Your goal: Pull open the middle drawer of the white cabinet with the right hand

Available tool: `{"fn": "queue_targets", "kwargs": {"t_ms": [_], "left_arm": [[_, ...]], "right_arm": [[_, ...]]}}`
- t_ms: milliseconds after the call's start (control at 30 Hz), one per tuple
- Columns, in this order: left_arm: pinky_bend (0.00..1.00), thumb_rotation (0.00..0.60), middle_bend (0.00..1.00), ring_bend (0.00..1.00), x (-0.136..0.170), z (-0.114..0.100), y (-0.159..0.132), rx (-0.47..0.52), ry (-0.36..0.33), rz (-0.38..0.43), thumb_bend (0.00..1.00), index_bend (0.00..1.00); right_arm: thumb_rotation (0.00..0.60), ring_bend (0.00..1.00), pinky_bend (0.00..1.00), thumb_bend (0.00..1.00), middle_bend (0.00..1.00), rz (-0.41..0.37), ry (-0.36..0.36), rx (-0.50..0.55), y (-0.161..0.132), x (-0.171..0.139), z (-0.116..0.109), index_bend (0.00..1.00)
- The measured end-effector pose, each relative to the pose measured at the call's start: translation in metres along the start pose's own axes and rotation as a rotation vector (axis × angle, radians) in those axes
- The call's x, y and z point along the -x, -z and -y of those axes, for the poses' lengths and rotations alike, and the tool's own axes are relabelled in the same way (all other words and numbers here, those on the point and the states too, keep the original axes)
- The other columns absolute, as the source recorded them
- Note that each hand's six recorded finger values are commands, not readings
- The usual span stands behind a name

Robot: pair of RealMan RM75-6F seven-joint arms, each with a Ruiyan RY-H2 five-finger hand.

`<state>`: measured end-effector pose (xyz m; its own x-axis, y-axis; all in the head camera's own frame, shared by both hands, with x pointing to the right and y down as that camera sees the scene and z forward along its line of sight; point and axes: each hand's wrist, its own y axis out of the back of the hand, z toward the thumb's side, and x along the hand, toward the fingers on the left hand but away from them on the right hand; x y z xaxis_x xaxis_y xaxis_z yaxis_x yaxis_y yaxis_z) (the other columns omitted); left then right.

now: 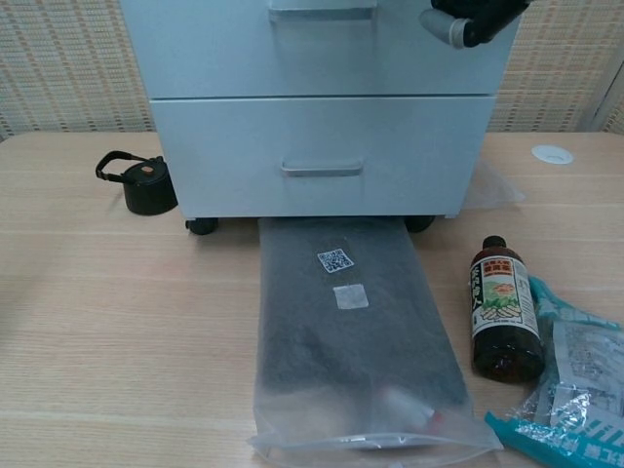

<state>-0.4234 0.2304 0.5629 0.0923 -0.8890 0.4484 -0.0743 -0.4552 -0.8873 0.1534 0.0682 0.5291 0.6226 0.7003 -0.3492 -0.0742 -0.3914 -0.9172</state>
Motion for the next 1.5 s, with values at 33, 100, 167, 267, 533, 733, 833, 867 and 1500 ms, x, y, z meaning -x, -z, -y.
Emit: {"fn": "queue_targets", "kwargs": {"t_ms": [33,100,167,267,533,733,833,867,1500], "left_arm": [[0.11,0.6,0.0,0.02,0.0,0.0,0.0,0.0,0.0,0.001,0.32,0.05],[0.11,0.6,0.0,0.02,-0.001,0.001,0.0,0.0,0.002,0.002,0.32,0.05],[0.11,0.6,0.0,0.02,-0.001,0.001,0.0,-0.001,0.004,0.003,0.32,0.05],[0.11,0.6,0.0,0.02,-0.002,0.002,0.0,-0.001,0.006,0.002,0.32,0.05],[0.11,0.6,0.0,0.02,-0.002,0.004,0.0,0.001,0.01,0.002,0.32,0.05],[0.11,0.6,0.0,0.02,-0.002,0.004,0.0,0.001,0.012,0.001,0.32,0.05],[0.11,0.6,0.0,0.02,-0.002,0.005,0.0,0.002,0.012,0.002,0.32,0.05],[0.11,0.6,0.0,0.02,-0.002,0.005,0.0,0.002,0.012,0.002,0.32,0.05],[0.11,0.6,0.0,0.02,-0.001,0.007,0.001,0.003,0.017,-0.002,0.32,0.05]], "right_arm": [[0.6,0.9,0.84,0.51,0.86,0.0,-0.003,-0.001,-0.001,0.002,-0.001,0.1],[0.6,0.9,0.84,0.52,0.86,-0.002,-0.01,-0.003,-0.004,0.007,-0.001,0.11],[0.6,0.9,0.84,0.52,0.86,-0.003,-0.017,-0.005,-0.006,0.011,-0.002,0.12],[0.6,0.9,0.84,0.51,0.86,-0.006,-0.024,-0.009,-0.009,0.017,-0.002,0.17],[0.6,0.9,0.84,0.52,0.86,-0.017,-0.039,-0.015,-0.016,0.027,0.001,0.18],[0.6,0.9,0.84,0.52,0.86,-0.02,-0.05,-0.022,-0.019,0.031,0.004,0.19],[0.6,0.9,0.84,0.52,0.86,-0.021,-0.058,-0.025,-0.02,0.034,0.006,0.19],[0.6,0.9,0.84,0.52,0.86,-0.02,-0.061,-0.025,-0.02,0.034,0.007,0.19],[0.6,0.9,0.84,0.52,0.86,-0.037,-0.082,-0.052,-0.025,0.025,0.015,0.21]]}}
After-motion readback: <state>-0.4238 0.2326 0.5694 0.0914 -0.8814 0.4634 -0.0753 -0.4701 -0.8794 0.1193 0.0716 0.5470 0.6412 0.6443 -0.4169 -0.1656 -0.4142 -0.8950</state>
